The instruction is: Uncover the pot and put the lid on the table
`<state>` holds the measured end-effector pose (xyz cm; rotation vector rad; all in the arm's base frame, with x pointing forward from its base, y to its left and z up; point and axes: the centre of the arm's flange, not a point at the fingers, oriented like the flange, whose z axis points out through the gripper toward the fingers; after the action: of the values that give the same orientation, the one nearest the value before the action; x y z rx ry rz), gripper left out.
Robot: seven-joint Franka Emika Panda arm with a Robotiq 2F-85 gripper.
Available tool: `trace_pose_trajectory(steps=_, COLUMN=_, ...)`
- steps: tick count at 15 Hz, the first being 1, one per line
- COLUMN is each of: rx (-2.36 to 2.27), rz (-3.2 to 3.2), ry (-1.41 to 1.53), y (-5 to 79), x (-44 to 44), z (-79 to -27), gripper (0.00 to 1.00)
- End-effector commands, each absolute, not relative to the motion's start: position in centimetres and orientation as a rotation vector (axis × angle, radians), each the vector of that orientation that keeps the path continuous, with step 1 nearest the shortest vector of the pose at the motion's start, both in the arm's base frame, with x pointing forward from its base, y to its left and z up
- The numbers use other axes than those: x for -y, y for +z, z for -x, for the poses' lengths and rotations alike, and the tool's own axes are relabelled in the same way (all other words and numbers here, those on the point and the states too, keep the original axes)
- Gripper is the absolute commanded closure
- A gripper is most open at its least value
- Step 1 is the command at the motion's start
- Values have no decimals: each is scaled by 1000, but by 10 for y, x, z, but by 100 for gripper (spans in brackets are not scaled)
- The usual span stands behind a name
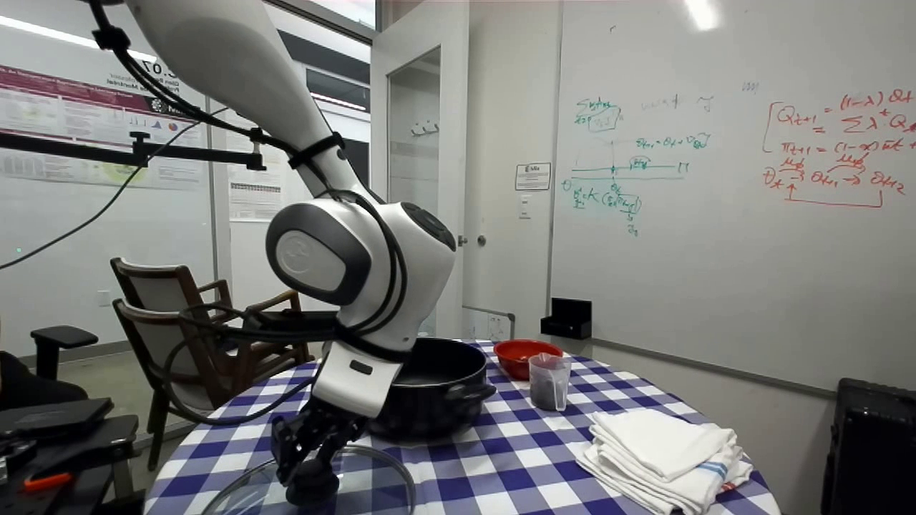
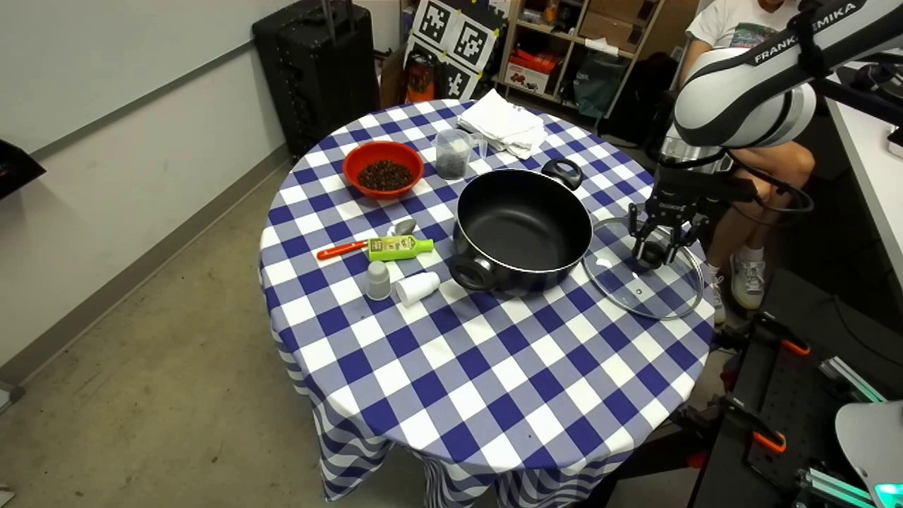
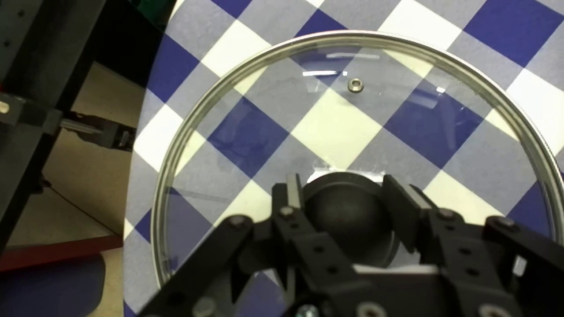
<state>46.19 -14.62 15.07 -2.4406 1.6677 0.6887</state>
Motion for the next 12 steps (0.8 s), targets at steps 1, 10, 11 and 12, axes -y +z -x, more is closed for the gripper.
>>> trace_pose_trajectory(steps=1, rx=-1655, rz=2410, ry=708, y=143, x=151, z=-468, gripper=25)
trace_pose_trajectory(steps=10, rx=-1614, rz=2452, ry=709, y=155, x=145, z=-464, gripper=0)
trace_pose_trajectory(steps=11, rx=-1612, rz=2453, ry=710, y=155, x=145, z=-464, gripper=0)
trace_pose_trajectory(steps=12, rx=-1611, rz=2453, ry=710, y=155, x=145, z=-464, gripper=0)
